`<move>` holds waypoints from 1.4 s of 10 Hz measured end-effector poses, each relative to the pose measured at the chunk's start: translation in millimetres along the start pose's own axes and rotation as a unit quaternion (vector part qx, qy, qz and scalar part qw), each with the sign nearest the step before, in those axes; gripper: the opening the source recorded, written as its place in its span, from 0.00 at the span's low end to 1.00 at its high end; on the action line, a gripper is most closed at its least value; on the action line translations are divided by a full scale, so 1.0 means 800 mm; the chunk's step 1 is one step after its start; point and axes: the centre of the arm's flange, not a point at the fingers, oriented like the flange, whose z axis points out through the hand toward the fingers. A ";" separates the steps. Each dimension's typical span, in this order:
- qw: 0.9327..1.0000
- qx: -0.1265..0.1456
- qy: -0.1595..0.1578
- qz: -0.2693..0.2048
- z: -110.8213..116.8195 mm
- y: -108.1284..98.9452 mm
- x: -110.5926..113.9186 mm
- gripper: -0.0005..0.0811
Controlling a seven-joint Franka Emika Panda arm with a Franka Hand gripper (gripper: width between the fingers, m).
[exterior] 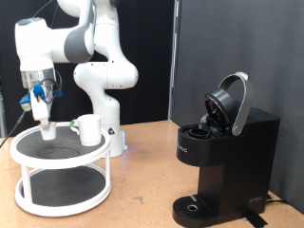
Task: Make a cup of coffee with the keurig machine
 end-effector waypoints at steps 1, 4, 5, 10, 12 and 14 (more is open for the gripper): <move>0.999 -0.022 -0.045 -0.004 -0.013 0.001 -0.017 0.47; 0.990 -0.059 -0.124 -0.006 -0.039 0.007 -0.071 0.47; 0.990 -0.059 -0.125 -0.002 -0.042 0.009 -0.081 0.47; 0.969 -0.147 -0.200 0.013 -0.055 0.020 -0.115 0.47; 0.957 -0.188 -0.221 0.003 -0.061 0.026 -0.152 0.47; 0.954 -0.207 -0.217 -0.007 -0.063 0.036 -0.189 0.47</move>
